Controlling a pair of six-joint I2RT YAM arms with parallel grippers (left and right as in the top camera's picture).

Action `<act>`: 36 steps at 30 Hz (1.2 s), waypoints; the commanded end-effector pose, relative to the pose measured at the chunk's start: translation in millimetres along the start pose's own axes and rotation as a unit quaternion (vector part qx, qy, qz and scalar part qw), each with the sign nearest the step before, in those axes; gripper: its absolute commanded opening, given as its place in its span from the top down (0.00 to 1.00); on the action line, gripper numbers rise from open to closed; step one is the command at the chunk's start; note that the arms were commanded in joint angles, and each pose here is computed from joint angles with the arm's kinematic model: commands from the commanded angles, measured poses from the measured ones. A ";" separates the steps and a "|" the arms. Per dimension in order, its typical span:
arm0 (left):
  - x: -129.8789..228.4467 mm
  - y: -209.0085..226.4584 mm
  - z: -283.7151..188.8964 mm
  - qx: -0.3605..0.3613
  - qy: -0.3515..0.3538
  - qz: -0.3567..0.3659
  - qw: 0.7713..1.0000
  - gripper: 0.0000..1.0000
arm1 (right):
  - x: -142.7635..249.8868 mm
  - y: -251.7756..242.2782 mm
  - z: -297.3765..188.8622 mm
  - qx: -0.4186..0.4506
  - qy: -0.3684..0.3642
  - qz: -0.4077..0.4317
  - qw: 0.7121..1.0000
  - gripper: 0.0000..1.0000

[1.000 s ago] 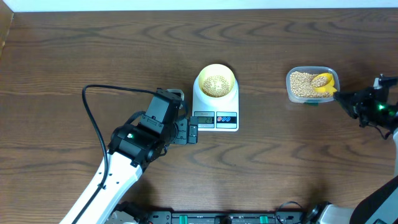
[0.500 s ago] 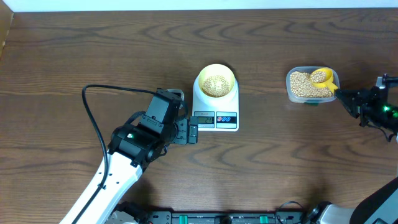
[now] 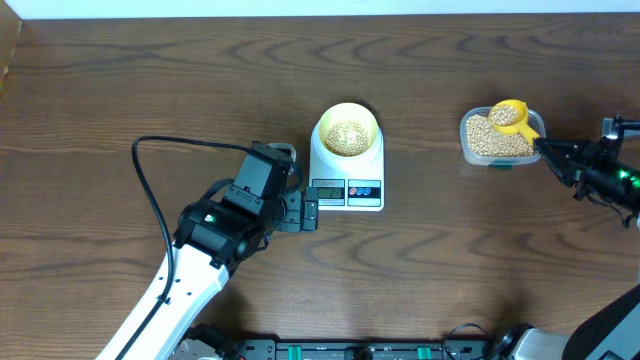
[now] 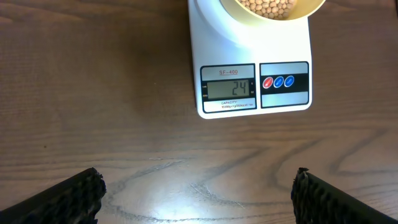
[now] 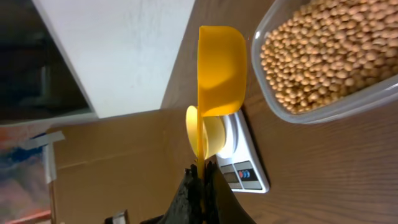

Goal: Scoop item into bowl and weigh 50g on scale

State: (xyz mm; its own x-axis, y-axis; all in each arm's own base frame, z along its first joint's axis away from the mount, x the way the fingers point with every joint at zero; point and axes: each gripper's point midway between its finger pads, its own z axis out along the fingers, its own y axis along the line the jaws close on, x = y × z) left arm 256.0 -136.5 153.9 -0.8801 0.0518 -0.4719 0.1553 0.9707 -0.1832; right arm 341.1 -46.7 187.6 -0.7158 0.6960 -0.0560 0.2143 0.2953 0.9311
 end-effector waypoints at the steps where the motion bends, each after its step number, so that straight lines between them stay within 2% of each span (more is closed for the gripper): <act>1: -1.6 3.3 -0.4 -0.007 -0.003 0.003 1.000 0.02 | 12.0 15.2 9.4 -0.038 0.033 -0.010 0.999 0.99; 12: -1.6 3.3 -0.4 -0.007 -0.003 0.003 1.000 0.02 | 41.6 51.4 60.6 -0.061 0.102 -0.063 0.991 0.99; 23: -1.4 3.3 -0.3 -0.007 -0.003 0.003 1.000 0.02 | 70.4 103.7 109.4 -0.096 0.137 -0.094 0.981 0.99; 36: -1.4 3.3 -0.3 -0.007 -0.003 0.003 1.000 0.02 | 83.1 109.4 143.7 -0.062 0.102 -0.125 0.985 0.91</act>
State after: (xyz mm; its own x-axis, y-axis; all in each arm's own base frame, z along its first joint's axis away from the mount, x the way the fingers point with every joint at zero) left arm 255.9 -136.5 153.8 -0.8803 0.0519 -0.4716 0.1553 0.9708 -0.1830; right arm 392.7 135.8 239.6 -0.8758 0.4301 -0.2189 -0.0812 0.3159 0.9453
